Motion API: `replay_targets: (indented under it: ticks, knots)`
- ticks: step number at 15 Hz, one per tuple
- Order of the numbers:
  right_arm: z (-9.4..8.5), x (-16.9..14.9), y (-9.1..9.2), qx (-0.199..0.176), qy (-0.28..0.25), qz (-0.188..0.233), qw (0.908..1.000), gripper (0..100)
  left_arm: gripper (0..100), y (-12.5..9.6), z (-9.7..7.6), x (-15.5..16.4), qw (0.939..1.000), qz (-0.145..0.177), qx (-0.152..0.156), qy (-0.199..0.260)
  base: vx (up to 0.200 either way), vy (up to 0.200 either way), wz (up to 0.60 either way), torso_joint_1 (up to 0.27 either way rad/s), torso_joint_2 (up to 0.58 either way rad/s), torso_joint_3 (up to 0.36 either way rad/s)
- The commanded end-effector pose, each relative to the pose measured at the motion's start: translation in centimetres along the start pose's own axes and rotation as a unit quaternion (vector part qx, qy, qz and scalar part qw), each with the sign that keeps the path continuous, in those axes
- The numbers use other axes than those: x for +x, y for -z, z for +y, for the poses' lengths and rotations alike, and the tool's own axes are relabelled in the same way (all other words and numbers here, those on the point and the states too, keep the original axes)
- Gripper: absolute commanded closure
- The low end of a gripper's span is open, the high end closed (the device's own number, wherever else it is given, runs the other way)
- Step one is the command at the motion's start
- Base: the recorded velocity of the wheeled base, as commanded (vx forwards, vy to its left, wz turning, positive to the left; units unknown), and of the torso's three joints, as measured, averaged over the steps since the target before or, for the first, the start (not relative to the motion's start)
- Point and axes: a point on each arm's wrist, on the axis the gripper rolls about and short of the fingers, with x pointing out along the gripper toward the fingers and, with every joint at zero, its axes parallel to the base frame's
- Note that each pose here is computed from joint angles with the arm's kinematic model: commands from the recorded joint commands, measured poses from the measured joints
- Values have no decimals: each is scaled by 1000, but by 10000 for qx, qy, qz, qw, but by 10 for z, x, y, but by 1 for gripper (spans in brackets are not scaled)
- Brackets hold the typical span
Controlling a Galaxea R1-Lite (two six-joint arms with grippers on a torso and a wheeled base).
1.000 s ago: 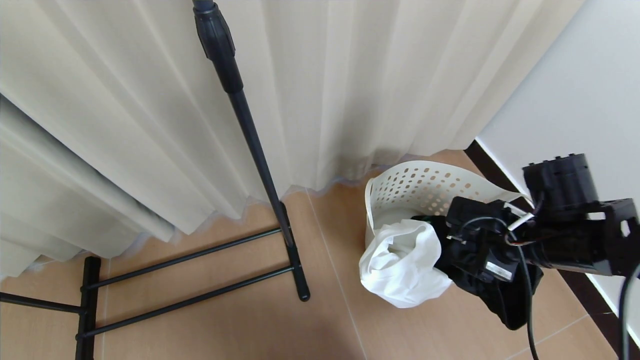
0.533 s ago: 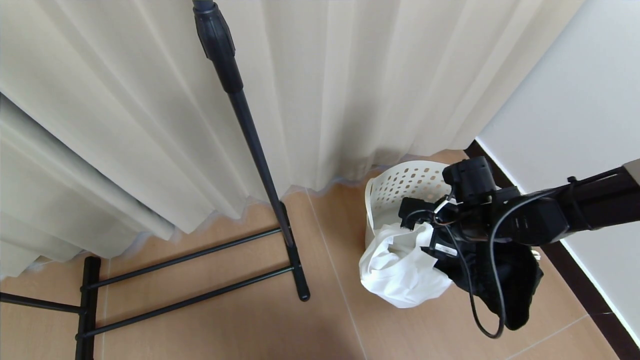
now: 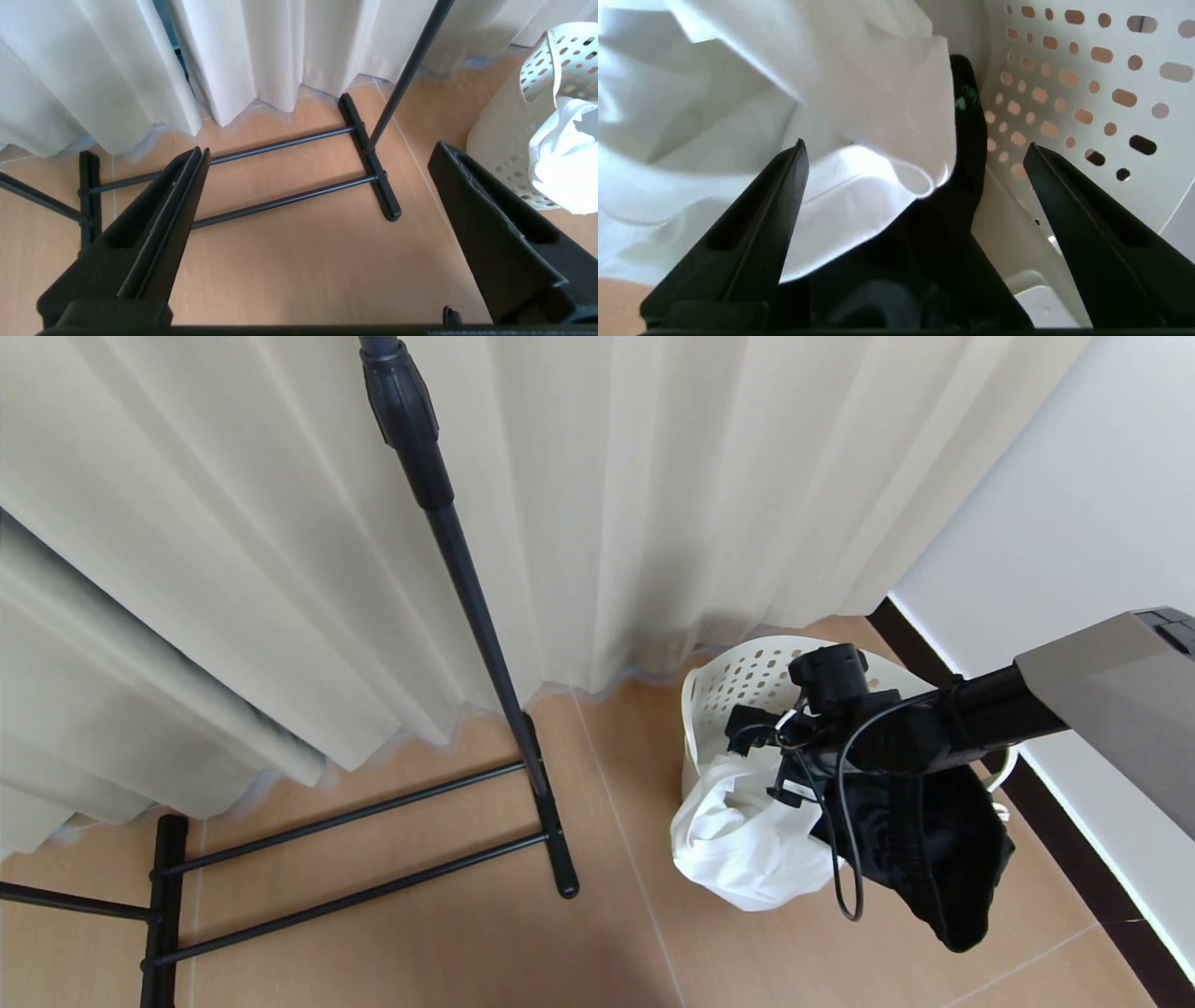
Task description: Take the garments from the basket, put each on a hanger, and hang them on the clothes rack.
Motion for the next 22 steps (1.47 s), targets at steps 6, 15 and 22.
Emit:
replay_targets:
  ticks: [6, 15, 22]
  knots:
    - [-9, 22, -9, 228, 161, -65, 9996, 0, 0, 0, 0, 0, 10000, 5, -1, 3, 0, 0, 0, 0, 0, 0]
    - [-11, 18, -6, 920, 187, -12, 9956, 100, 0, 0, 0, 0, 10000, 5, -1, -4, 0, 0, 0, 0, 0, 0]
    - [-1, -131, 7, 2258, 288, -711, 9712, 100, 0, 0, 0, 0, 10000, 5, -1, -4, 0, 0, 0, 0, 0, 0]
